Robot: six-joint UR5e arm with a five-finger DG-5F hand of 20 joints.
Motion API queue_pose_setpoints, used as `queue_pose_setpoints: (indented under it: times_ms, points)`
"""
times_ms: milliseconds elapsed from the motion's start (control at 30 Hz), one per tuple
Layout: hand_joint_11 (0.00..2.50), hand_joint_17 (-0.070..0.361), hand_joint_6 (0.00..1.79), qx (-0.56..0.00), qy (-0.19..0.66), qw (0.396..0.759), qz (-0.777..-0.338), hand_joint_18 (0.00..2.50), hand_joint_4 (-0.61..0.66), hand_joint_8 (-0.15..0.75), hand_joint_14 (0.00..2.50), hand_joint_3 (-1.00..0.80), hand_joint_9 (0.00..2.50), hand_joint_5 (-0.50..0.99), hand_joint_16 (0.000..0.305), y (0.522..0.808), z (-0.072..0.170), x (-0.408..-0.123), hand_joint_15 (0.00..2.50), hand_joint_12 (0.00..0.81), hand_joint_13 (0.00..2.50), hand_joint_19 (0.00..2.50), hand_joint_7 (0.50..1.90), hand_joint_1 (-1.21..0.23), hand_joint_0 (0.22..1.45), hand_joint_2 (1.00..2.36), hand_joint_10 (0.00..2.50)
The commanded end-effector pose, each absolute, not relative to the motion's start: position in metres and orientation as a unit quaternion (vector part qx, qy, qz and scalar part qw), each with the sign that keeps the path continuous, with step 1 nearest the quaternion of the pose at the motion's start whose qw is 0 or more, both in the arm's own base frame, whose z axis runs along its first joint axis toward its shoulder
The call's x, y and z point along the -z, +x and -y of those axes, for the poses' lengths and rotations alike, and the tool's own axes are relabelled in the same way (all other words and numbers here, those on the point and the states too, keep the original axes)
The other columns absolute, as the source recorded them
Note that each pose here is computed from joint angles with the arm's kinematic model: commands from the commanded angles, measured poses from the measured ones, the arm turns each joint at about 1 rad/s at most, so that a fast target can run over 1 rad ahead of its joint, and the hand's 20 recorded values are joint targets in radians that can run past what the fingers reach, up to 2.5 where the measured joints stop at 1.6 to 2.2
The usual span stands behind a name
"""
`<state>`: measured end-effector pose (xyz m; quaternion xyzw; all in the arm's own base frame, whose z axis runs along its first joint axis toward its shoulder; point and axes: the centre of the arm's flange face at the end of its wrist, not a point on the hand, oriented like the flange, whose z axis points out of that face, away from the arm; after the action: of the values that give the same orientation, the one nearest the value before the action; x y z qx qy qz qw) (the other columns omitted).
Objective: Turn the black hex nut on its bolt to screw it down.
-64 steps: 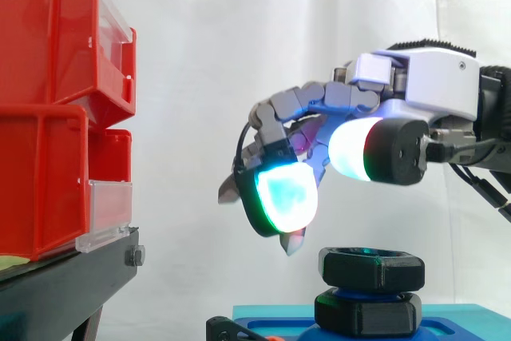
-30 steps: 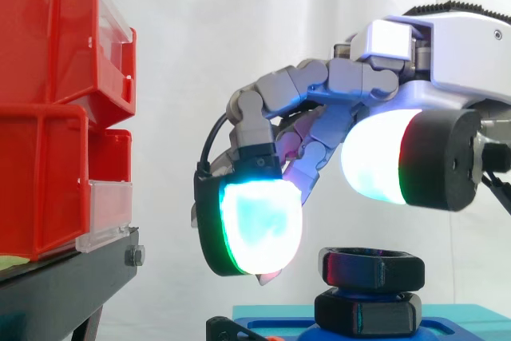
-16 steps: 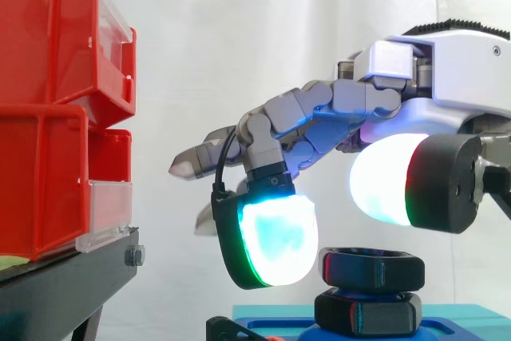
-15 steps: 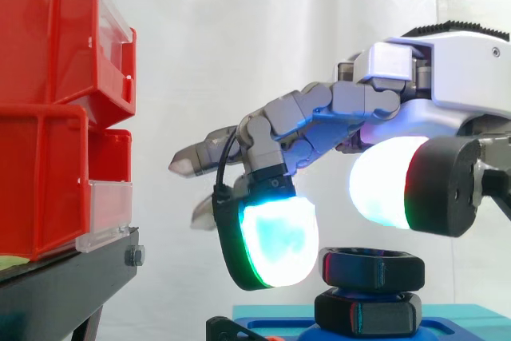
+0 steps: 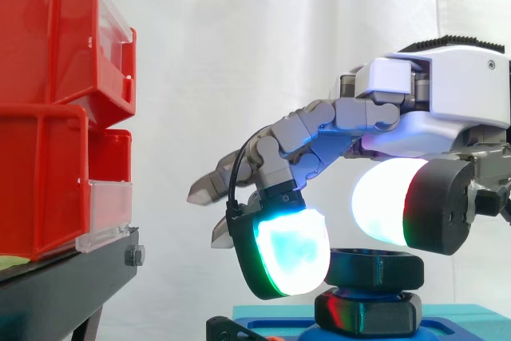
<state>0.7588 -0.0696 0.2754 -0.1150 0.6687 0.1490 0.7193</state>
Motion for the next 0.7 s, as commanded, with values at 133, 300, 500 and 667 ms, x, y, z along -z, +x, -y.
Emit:
queue_pose_setpoints:
  times_ms: [133, 300, 500, 667]
  points:
    - [0.0, 0.117, 0.5, -0.15, -0.117, 0.72, -0.668, 0.27, 0.16, 0.271, 0.0, -0.5, 0.79, 0.04, 0.052, 0.757, 0.077, -0.275, 0.12, 0.39, 0.49, 0.33, 1.37, -0.34, 0.49, 1.0, 0.0]
    - [0.03, 0.116, 0.5, -0.151, -0.119, 0.718, -0.669, 0.32, 0.13, 0.268, 0.0, -0.5, 0.87, 0.05, 0.052, 0.756, 0.08, -0.275, 0.13, 0.385, 0.53, 0.34, 1.44, -0.34, 0.5, 1.0, 0.0]
    - [0.04, 0.114, 0.5, -0.15, -0.119, 0.72, -0.667, 0.34, 0.13, 0.271, 0.01, -0.5, 0.9, 0.05, 0.051, 0.756, 0.089, -0.276, 0.15, 0.383, 0.56, 0.35, 1.46, -0.34, 0.5, 1.0, 0.0]
    - [0.04, 0.115, 0.5, -0.152, -0.123, 0.719, -0.667, 0.35, 0.13, 0.272, 0.01, -0.5, 0.91, 0.05, 0.051, 0.753, 0.1, -0.276, 0.15, 0.384, 0.56, 0.35, 1.46, -0.34, 0.5, 1.0, 0.0]
